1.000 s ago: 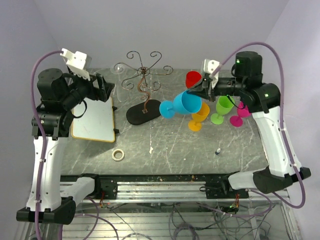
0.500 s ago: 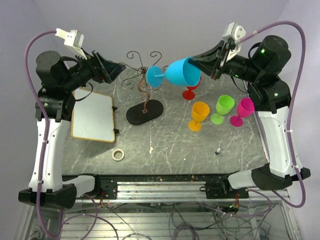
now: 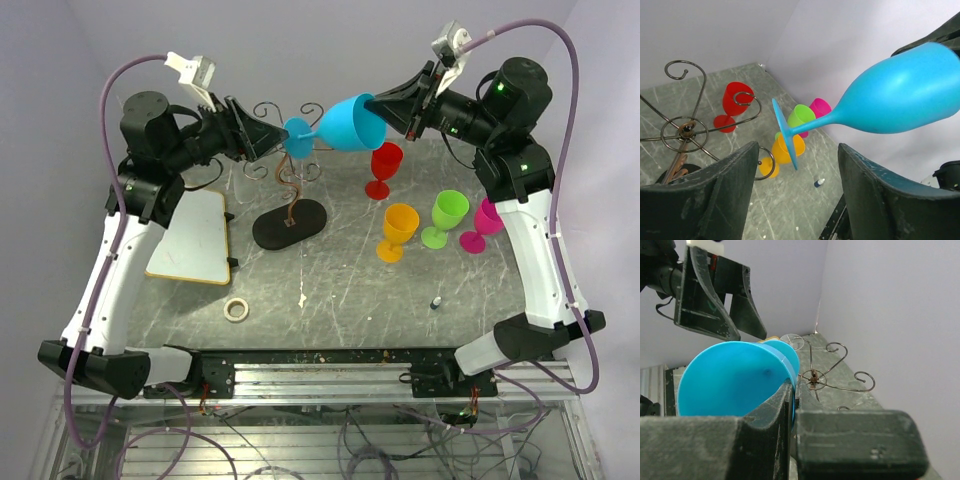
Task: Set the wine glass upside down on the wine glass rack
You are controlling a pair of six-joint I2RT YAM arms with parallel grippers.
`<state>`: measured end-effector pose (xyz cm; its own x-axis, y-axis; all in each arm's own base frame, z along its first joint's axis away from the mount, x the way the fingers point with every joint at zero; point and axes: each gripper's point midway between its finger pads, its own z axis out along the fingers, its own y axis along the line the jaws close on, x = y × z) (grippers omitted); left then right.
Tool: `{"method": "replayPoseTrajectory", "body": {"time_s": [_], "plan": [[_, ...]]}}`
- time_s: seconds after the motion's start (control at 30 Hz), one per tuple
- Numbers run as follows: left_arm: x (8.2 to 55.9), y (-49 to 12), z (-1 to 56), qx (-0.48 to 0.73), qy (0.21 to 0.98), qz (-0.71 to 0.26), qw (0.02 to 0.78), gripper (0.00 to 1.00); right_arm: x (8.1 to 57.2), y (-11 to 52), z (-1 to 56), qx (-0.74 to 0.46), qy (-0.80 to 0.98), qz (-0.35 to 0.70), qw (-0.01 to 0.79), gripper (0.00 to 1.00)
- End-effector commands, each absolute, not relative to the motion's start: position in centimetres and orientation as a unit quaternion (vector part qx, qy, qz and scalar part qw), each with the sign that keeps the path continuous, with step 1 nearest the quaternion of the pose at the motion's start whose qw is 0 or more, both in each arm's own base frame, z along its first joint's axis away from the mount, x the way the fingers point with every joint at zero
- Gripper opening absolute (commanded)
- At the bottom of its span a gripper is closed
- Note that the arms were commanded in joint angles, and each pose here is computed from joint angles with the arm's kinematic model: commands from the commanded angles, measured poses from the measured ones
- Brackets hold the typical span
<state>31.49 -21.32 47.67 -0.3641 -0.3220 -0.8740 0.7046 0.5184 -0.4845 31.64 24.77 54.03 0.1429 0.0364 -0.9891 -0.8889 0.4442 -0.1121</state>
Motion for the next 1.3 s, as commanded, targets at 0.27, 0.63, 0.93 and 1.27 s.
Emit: {"method": "replayPoseTrajectory", "body": {"time_s": [0.27, 0.63, 0.93, 1.27], "plan": [[32.7, -23.0, 47.1, 0.142, 0.679, -0.479, 0.539, 0.53, 31.1, 24.7, 55.4, -0.403, 0.525, 0.354, 0.661, 0.00], [32.7, -24.0, 46.1, 0.139, 0.683, -0.500, 0.513, 0.38, 31.4, 24.8, 54.8, -0.404, 0.528, 0.349, 0.660, 0.00], [32.2, -24.5, 45.5, 0.143, 0.688, -0.502, 0.504, 0.37, 31.6, 24.9, 54.6, -0.403, 0.528, 0.353, 0.659, 0.00], [31.8, -24.2, 45.7, 0.149, 0.685, -0.493, 0.516, 0.07, 31.6, 24.8, 53.9, -0.400, 0.534, 0.349, 0.658, 0.00]]}}
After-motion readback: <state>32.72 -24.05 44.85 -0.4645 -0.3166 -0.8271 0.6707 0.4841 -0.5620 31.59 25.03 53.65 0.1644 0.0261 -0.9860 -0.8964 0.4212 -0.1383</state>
